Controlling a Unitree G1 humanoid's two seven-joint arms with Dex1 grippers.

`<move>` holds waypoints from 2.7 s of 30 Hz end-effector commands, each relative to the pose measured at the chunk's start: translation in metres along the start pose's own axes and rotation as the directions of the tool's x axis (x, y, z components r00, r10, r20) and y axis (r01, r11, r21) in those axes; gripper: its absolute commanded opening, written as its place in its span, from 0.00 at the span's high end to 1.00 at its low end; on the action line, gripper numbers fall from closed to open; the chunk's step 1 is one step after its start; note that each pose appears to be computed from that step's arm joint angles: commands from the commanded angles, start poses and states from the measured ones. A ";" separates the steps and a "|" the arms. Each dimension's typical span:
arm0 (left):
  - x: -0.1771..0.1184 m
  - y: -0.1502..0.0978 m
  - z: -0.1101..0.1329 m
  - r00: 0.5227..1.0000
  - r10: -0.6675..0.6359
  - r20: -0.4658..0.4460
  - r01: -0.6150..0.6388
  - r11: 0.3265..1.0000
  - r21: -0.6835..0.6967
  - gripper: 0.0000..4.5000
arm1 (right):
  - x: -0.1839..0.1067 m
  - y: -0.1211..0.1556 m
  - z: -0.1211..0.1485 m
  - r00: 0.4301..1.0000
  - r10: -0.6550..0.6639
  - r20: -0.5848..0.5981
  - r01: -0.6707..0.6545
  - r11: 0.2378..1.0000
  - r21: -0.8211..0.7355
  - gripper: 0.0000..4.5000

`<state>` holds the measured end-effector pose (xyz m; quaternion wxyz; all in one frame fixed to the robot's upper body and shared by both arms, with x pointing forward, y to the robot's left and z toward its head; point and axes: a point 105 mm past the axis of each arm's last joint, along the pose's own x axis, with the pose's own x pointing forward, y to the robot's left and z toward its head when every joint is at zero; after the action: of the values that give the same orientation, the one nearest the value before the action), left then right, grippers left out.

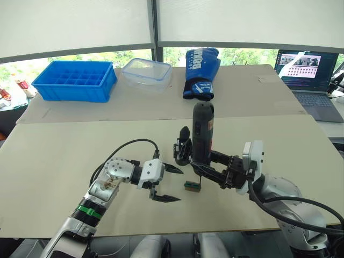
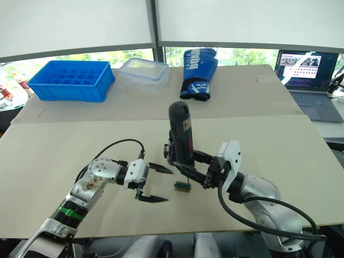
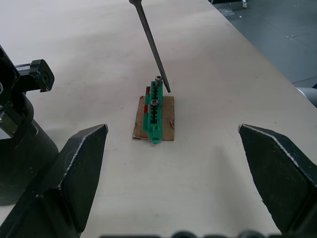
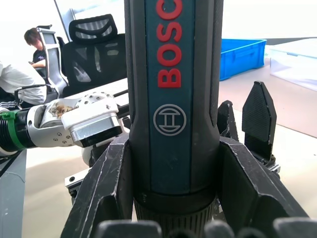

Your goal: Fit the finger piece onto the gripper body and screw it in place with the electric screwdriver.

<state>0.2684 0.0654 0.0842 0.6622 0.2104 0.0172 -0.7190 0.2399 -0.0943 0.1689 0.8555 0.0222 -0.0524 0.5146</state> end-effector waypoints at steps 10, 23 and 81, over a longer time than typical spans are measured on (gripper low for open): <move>0.004 0.006 0.009 1.000 0.001 0.019 -0.002 0.998 0.057 0.00 | -0.002 0.005 0.012 0.999 0.030 0.024 -0.029 0.999 -0.013 0.58; 0.004 0.005 0.009 1.000 -0.007 0.018 0.006 0.998 0.059 0.00 | -0.005 0.009 0.040 0.995 0.041 0.094 -0.037 0.998 -0.049 0.58; 0.007 0.003 0.005 0.999 -0.028 0.021 0.027 0.999 0.038 0.00 | 0.003 0.007 0.028 0.995 -0.009 0.102 0.018 0.996 -0.082 0.58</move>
<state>0.2690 0.0604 0.0808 0.6526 0.2072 0.0178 -0.7286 0.2380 -0.0925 0.1832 0.8640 0.0172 -0.0795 0.4968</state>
